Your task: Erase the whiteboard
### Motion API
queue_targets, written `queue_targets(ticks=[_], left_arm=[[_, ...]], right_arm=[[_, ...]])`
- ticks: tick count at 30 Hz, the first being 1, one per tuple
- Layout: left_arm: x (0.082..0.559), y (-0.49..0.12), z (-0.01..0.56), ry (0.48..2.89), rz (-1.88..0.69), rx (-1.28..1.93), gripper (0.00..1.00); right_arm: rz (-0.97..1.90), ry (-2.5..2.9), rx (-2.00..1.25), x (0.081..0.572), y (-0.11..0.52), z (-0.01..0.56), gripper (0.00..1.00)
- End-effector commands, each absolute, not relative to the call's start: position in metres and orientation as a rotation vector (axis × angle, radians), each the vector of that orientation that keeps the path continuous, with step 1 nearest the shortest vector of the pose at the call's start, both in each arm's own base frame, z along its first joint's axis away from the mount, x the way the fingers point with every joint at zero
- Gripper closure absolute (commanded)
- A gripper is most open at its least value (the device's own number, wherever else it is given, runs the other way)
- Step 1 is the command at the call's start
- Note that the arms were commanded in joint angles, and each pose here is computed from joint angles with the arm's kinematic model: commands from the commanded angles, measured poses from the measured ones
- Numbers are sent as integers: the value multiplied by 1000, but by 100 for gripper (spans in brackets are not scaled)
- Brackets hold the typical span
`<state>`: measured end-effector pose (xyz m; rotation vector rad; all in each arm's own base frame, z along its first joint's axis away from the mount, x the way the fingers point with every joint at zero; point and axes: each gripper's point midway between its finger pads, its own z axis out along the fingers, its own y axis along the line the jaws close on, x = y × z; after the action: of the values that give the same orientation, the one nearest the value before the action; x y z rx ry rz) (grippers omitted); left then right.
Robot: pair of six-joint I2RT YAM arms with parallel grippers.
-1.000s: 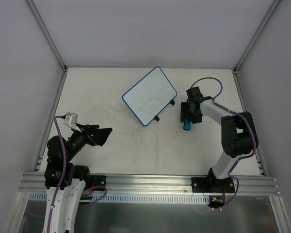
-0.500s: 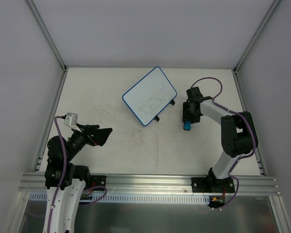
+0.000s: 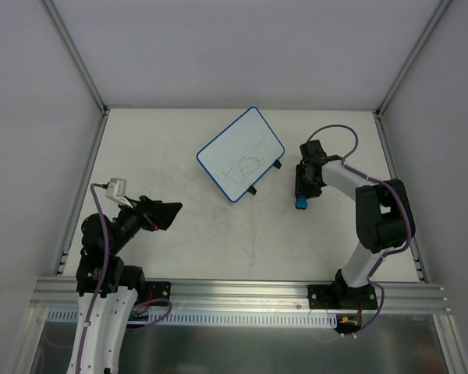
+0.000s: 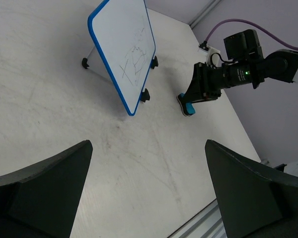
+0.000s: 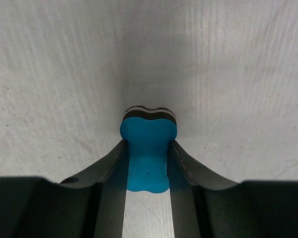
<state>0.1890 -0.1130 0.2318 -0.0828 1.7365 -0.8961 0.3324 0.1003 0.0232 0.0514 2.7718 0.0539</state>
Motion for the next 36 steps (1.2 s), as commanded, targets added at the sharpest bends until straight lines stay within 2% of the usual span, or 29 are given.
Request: queue_targets(ticks=[1, 4, 8, 21, 23, 25, 30, 36], left_arm=[[201, -114, 235, 1688, -943, -137, 1], [213, -116, 236, 1654, -982, -160, 1], [228, -126, 243, 1596, -1061, -110, 1], [298, -128, 232, 1625, -976, -97, 1], [306, -132, 236, 1596, -990, -73, 10], [320, -137, 231, 1604, -991, -67, 12], [351, -139, 220, 1626, -942, -57, 3], [378, -148, 216, 1627, -953, -41, 1]], right_arm=[[56, 2742, 62, 332, 101, 33, 79], [78, 2732, 64, 333, 103, 38, 86], [135, 2691, 70, 335, 109, 53, 100], [322, 2447, 9, 353, 129, 149, 100], [364, 2414, -7, 362, 137, 168, 100], [395, 2406, -17, 367, 142, 176, 100], [459, 2352, -32, 383, 155, 204, 100], [517, 2327, -51, 397, 167, 217, 100]])
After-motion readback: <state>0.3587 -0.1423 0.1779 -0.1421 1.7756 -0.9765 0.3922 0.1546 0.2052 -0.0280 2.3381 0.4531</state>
